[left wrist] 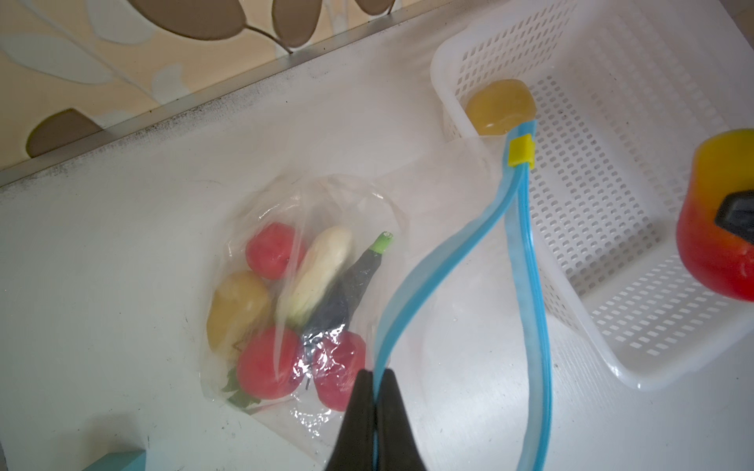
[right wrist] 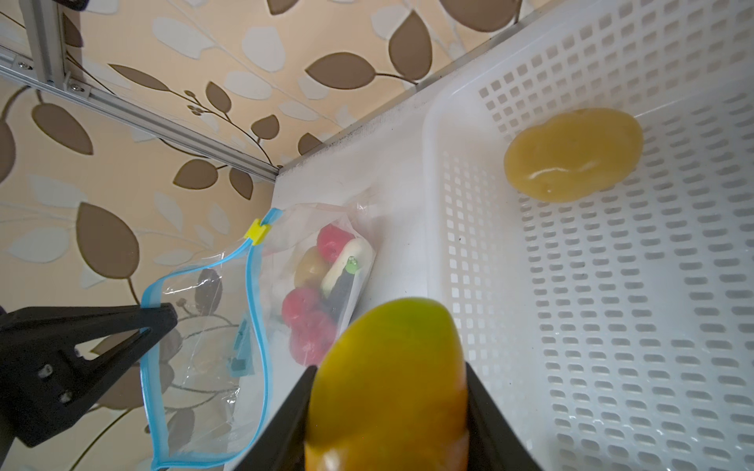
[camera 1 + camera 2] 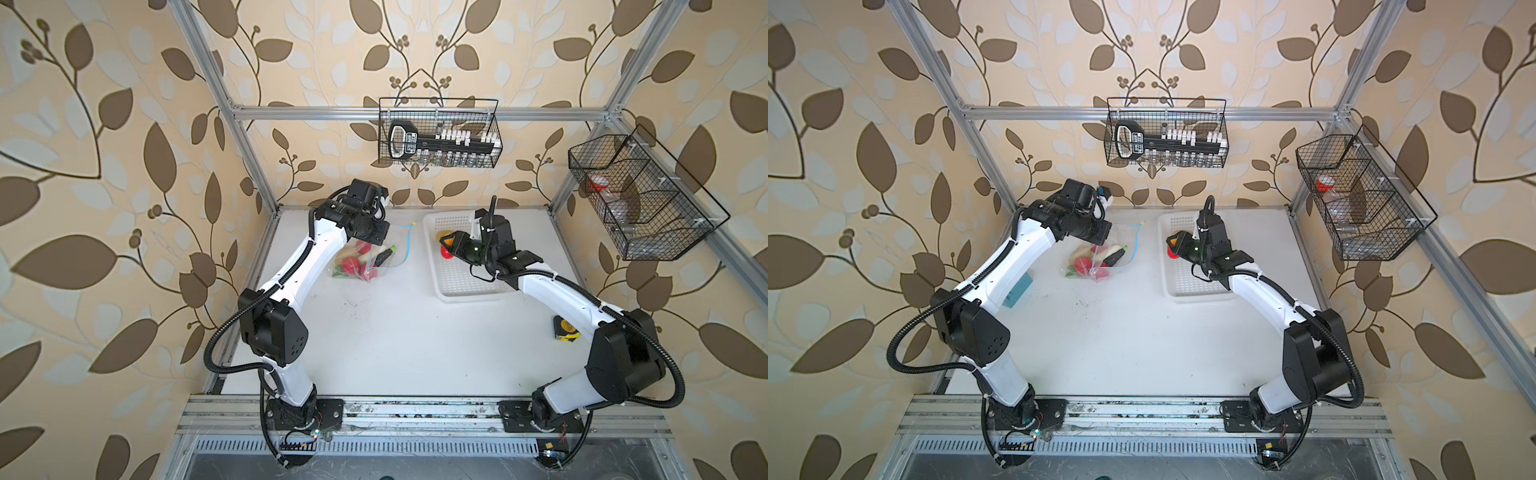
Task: Place the food in the zip-top bag and seal the zipper
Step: 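Carry the mango with the right gripper toward the bag mouth by the left gripper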
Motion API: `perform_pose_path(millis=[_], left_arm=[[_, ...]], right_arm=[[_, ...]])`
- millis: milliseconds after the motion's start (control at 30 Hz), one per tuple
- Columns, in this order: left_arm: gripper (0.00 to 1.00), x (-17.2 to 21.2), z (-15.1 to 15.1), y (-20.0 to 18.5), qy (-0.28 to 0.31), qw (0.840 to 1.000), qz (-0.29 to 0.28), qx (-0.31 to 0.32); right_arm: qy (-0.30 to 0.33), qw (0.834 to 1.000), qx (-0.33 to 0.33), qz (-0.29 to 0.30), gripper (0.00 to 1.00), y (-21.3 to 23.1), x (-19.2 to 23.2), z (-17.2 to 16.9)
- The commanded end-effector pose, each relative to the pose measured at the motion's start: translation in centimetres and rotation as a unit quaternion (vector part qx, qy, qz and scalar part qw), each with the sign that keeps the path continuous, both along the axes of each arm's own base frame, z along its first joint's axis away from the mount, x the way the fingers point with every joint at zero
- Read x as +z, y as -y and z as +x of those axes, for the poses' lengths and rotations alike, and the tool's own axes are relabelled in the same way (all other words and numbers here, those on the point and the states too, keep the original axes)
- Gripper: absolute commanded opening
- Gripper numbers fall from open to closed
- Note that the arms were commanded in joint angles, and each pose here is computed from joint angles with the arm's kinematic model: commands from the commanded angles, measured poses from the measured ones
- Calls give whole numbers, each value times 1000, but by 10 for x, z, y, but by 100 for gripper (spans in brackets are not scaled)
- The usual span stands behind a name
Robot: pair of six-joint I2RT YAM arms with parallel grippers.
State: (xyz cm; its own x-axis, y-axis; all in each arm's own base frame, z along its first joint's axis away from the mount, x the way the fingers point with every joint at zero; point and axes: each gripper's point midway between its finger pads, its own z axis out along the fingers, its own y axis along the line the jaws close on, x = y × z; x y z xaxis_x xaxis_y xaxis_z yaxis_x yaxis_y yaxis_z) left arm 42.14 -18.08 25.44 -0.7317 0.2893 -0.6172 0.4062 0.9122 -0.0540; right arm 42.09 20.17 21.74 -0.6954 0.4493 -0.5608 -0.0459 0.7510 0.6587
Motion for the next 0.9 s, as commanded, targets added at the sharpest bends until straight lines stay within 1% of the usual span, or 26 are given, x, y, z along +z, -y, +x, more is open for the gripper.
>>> perform_pose_path(millis=[0, 300, 400, 600, 700, 767, 800, 867], left_arm=[[0, 10, 3, -1, 10, 1000, 12, 1], [0, 8, 4, -3, 0, 1000, 25, 0], [0, 16, 8, -8, 8, 999, 35, 14], [0, 24, 8, -13, 20, 998, 50, 11], [0, 25, 9, -15, 23, 998, 54, 16], [0, 23, 9, -14, 20, 998, 58, 13], [0, 22, 10, -16, 18, 998, 65, 16], [0, 20, 11, -18, 15, 997, 69, 20]], right_arm=[[28, 999, 10, 22, 41, -8, 28, -2], [55, 997, 35, 45, 42, -30, 55, -5], [63, 995, 43, 59, 42, -38, 60, -5], [85, 991, 55, 86, 42, -54, 77, -6], [96, 989, 65, 89, 43, -63, 86, -8], [92, 989, 71, 87, 43, -69, 83, -11], [104, 987, 75, 93, 43, -74, 94, -10], [107, 987, 79, 94, 43, -82, 97, -11]])
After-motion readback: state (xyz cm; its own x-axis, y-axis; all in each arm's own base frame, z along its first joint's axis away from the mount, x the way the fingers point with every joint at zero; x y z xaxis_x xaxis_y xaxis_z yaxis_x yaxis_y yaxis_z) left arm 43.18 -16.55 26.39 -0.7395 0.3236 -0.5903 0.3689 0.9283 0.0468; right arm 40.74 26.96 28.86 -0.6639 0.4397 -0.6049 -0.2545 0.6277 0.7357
